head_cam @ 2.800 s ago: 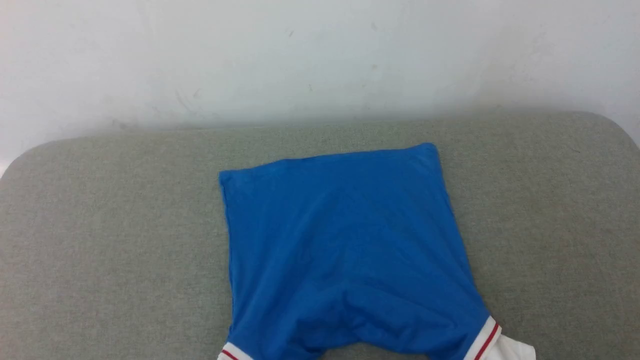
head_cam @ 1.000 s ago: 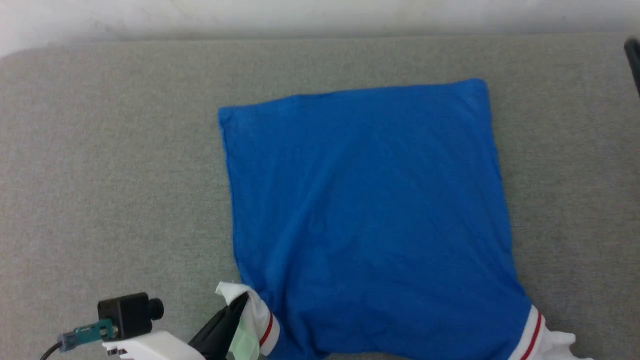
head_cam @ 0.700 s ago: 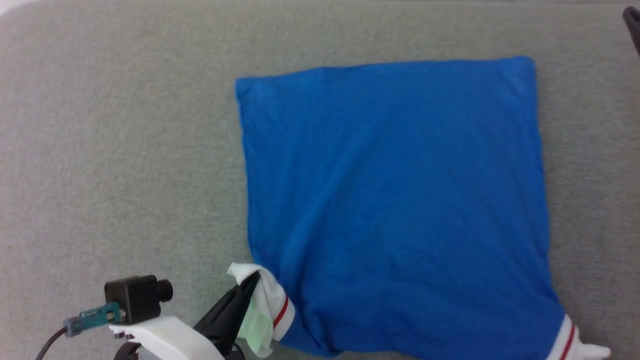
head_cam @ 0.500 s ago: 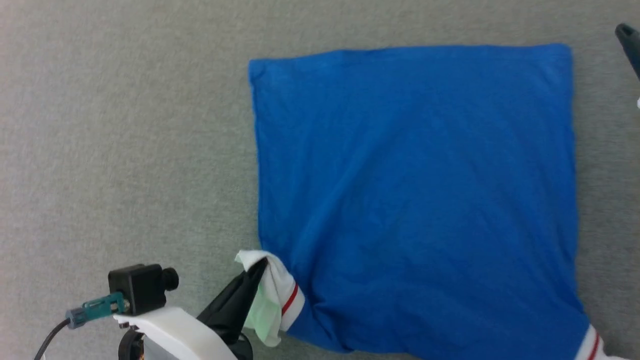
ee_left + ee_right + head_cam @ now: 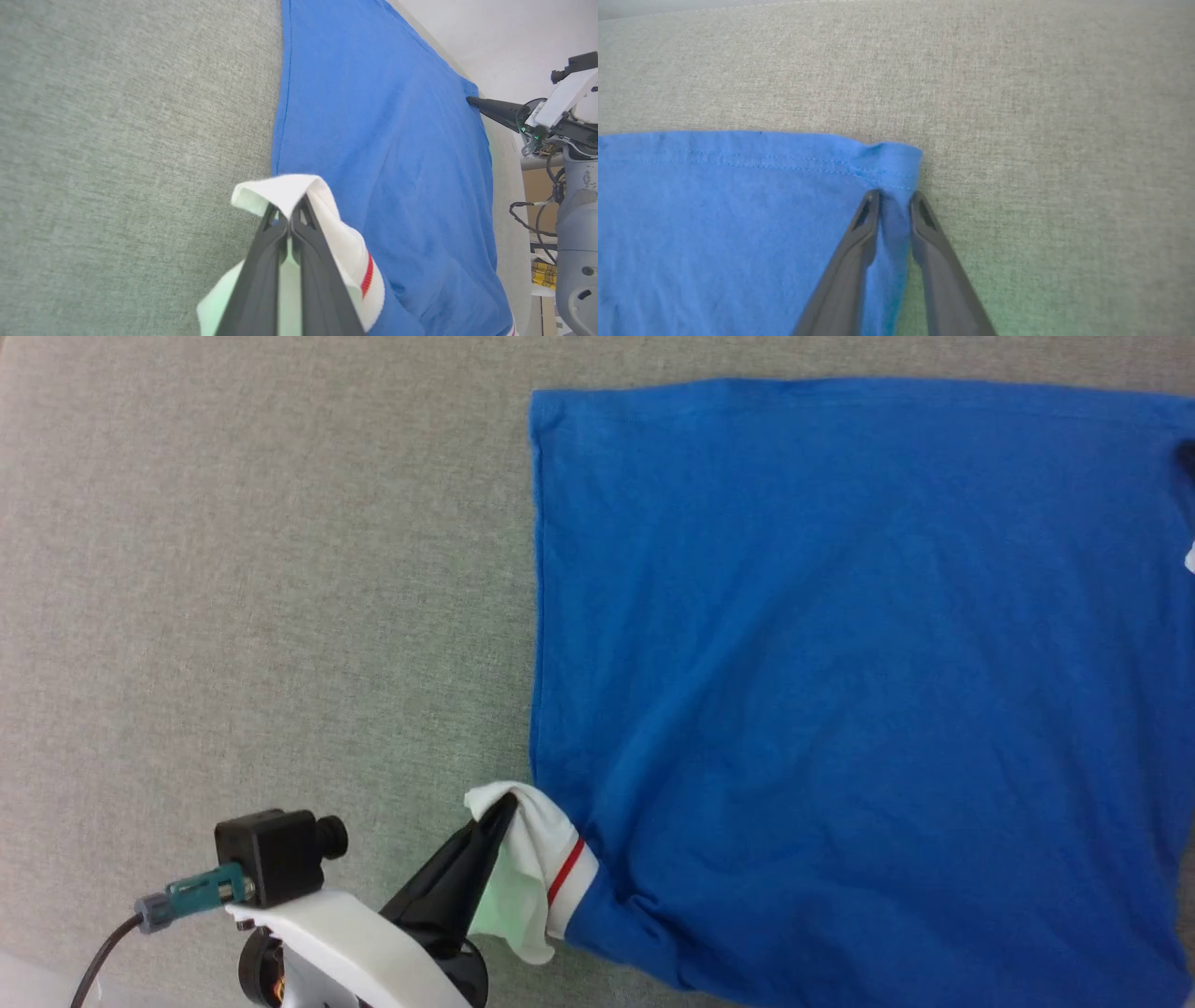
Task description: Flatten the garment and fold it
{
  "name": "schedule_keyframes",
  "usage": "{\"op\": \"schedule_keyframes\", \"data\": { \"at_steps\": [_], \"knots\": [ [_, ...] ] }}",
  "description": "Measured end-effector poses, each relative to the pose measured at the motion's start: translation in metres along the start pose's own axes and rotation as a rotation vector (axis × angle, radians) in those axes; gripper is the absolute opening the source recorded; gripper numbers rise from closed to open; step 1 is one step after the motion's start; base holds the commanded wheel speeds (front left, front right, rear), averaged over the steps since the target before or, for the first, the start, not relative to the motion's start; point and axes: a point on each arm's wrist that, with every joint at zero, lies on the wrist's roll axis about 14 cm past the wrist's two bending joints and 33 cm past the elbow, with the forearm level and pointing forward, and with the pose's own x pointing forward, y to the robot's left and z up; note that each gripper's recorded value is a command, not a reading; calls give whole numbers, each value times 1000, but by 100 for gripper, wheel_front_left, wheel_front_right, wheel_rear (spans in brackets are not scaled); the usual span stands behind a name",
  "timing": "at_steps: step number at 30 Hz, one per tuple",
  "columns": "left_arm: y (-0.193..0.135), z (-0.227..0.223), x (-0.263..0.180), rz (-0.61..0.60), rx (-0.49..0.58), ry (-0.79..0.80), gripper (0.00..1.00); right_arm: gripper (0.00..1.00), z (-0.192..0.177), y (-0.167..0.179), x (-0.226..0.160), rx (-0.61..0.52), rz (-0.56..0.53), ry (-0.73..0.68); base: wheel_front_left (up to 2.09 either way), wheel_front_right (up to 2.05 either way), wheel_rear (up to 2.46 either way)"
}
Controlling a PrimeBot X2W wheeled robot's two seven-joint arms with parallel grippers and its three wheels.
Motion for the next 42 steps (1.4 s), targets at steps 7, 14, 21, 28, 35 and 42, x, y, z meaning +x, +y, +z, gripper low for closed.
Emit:
{"op": "schedule_keyframes", "data": {
  "at_steps": [7,14,21,28,35,42],
  "knots": [
    [2,7,-3,7,-2,-41,0,0,6,9,-7,-19,14,-58,0,0,0],
    [2,20,-12,14,9,-107,0,0,48,15,-59,-25,58,-255,0,0,0],
    [1,25,-25,19,25,-152,0,0,52,-29,-146,-10,-15,-416,0,0,0],
    [-14,26,-27,-36,92,-161,0,0,-26,-87,-224,155,-167,-413,0,0,0],
    [-32,21,-31,-99,131,-153,0,0,-135,-115,-276,374,-295,-327,0,0,0],
    [-38,10,-39,-116,156,-122,0,0,-227,-111,-273,506,-314,-229,0,0,0]
  ]
}}
